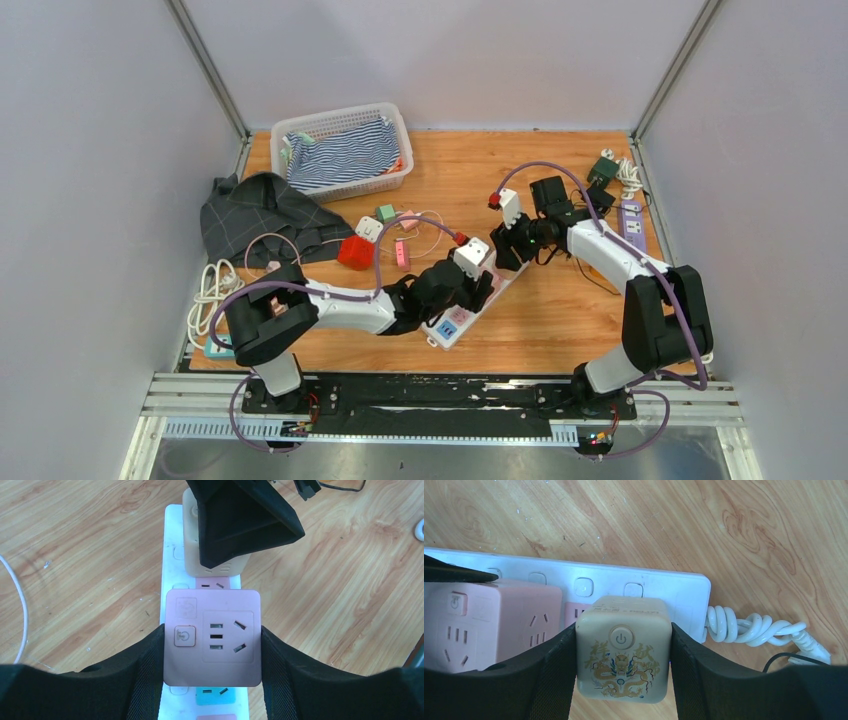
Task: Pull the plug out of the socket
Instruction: Remove the plug from the socket.
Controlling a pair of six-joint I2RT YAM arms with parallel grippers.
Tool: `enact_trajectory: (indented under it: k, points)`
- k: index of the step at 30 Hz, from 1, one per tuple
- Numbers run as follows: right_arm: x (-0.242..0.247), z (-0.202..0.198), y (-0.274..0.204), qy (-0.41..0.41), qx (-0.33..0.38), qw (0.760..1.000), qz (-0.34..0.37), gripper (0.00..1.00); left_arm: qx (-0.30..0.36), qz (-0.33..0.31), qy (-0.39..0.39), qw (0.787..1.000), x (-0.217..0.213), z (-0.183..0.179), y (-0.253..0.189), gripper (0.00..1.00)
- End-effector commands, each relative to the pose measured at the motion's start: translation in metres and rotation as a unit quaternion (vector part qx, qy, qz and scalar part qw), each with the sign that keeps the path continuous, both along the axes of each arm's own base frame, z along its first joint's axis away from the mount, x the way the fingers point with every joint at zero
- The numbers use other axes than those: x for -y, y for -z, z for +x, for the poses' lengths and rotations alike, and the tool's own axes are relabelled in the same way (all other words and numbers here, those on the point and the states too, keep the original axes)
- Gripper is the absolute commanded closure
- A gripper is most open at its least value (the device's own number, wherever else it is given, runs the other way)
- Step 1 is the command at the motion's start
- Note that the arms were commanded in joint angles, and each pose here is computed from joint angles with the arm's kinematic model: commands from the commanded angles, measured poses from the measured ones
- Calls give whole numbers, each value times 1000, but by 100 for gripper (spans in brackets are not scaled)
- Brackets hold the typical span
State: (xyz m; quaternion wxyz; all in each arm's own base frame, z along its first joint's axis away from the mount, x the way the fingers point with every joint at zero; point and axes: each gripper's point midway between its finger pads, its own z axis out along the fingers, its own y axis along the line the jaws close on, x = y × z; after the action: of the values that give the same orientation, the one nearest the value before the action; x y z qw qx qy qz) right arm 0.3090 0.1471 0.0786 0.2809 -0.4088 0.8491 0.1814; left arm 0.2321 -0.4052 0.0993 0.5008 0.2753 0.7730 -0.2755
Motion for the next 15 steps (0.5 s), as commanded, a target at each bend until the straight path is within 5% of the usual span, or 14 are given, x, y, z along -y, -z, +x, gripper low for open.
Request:
enact_trajectory:
  k: [1,6,15]
  points:
    - [47,-24,52,26,-66,990,-119,90,47,-14,3,999,4,-6,-29,100]
    - [48,-24,53,26,-67,990,-120,90,123,66,-31,990,-7,-3,-26,100]
    - [48,-24,53,27,-68,990,-122,90,51,3,11,999,3,-9,-27,100]
